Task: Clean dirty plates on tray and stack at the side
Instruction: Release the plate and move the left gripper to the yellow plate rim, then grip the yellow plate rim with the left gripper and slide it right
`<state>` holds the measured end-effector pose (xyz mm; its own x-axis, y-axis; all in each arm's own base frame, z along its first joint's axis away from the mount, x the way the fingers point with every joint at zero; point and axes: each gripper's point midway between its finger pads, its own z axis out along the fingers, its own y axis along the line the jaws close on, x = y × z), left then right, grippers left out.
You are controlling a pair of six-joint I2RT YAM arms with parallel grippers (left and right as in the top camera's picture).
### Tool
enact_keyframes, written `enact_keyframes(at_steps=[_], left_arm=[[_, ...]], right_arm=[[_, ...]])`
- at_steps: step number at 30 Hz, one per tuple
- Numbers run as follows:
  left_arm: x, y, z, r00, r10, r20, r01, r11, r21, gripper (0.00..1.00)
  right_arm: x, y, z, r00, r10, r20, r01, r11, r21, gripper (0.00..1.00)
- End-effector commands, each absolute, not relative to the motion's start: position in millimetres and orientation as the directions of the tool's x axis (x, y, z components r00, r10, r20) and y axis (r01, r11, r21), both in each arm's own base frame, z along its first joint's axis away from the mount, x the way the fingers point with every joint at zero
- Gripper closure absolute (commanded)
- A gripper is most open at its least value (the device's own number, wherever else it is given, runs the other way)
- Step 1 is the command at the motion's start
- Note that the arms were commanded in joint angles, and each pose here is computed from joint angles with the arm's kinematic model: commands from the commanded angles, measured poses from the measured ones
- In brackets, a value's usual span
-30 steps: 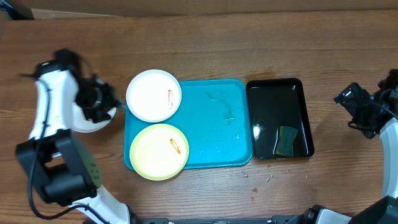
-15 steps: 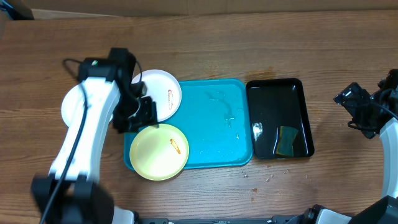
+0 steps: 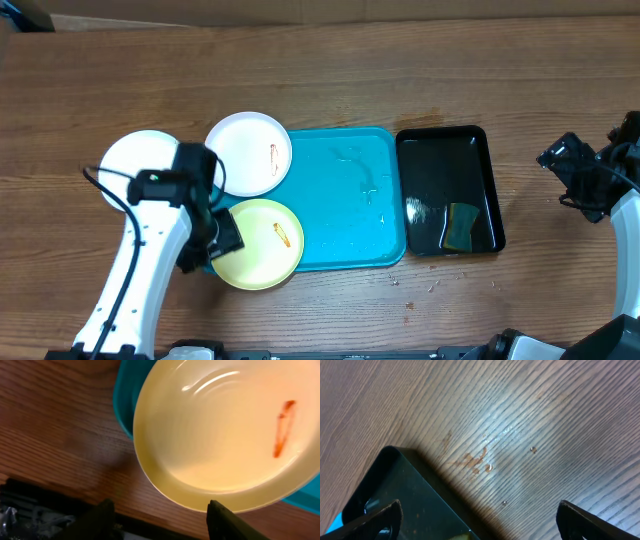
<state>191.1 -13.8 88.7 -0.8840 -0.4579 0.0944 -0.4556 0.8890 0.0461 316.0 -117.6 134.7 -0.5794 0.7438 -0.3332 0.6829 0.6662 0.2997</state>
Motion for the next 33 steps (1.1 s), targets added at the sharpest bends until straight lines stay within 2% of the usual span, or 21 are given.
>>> enact_keyframes(at_steps=[1,7,12,14,19,25,30,33], left_arm=[[180,-9,66,-0.856,-0.505,0.115,-0.497,0.863,0.086,0.38],[184,-15,43,-0.861,-0.5,0.093,-0.499,0.866,0.036,0.43],[194,-50,36,-0.895,-0.424,0.138,-0.444,0.879,-0.177,0.45],[195,-57,35,-0.897,-0.416,0.148,-0.44,0.872,-0.216,0.44],[196,-69,31,-0.916,-0.378,0.137,-0.401,0.883,-0.244,0.44],[201,-103,36,-0.954,-0.276,0.117,-0.3,0.891,-0.342,0.45],[218,-106,58,-0.97,-0.237,0.056,-0.242,0.91,-0.337,0.45],[228,-78,80,-0.963,-0.269,0.004,-0.265,0.945,-0.189,0.45]], right_arm=[[320,-122,144,-0.562,0.744,-0.362,0.682,0.664,0.305,0.0],[320,-122,144,-0.562,0.744,-0.362,0.683,0.664,0.305,0.0],[320,-122,144,-0.562,0.744,-0.362,0.683,0.664,0.305,0.0],[320,-122,144,-0.562,0.744,-0.362,0.683,0.664,0.305,0.0],[320,-122,144,-0.562,0.744,-0.362,0.682,0.664,0.305,0.0],[320,-122,144,-0.562,0.744,-0.362,0.683,0.664,0.305,0.0],[320,-122,144,-0.562,0.744,-0.362,0.683,0.664,0.305,0.0],[320,-122,144,-0.562,0.744,-0.362,0.682,0.664,0.305,0.0]])
